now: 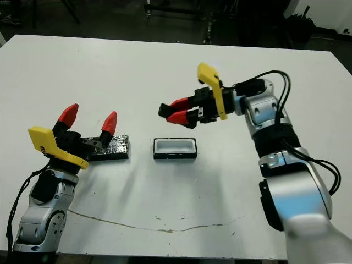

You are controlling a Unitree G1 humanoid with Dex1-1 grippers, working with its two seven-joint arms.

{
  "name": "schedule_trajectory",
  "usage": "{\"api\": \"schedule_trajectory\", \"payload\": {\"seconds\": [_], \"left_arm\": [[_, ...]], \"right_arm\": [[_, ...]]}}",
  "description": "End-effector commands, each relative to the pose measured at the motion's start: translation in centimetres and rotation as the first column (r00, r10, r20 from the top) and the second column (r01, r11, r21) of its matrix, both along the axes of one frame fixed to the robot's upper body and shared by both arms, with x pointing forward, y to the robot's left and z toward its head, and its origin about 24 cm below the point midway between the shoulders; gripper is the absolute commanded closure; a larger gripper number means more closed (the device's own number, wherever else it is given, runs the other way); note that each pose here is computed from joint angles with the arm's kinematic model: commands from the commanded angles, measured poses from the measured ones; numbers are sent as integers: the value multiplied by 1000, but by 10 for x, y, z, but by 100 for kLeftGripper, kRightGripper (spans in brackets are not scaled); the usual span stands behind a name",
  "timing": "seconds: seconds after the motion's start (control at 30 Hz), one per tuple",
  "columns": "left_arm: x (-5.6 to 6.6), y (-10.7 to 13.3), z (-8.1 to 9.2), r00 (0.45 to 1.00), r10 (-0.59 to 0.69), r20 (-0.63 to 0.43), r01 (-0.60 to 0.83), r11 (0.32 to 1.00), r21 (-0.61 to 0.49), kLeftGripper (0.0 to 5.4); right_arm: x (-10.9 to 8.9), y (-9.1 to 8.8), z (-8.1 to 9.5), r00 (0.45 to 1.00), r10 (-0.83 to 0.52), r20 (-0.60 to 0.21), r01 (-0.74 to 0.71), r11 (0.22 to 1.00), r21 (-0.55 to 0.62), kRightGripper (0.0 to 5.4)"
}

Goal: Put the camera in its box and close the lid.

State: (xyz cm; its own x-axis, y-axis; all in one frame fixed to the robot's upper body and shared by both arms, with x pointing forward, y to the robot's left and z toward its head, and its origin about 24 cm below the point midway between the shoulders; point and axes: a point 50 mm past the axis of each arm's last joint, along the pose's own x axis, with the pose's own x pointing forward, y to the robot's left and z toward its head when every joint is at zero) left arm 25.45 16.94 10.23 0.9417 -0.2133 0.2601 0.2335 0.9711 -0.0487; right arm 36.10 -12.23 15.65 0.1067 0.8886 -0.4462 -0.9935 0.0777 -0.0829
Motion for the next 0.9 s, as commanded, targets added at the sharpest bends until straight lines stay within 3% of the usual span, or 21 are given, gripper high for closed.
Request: {"api": "schedule_trajectory", "payload": {"seconds": [0.03,0.43,0.9], "left_arm": [[-1,1,-2,1000,-2,-15,2,1000,6,0],[-1,2,-4,1000,6,-20,-6,1000,14,0],[-3,2,-6,1000,7,-24,-7,1000,22,0]], "right_arm": [[-1,3,-5,1000,1,-4,-1,1000,-20,373],[-3,8,-25,992,-60,-111,45,990,-131,373],[-1,9,-41,985,-75,-157,72,997,-24,373]]}}
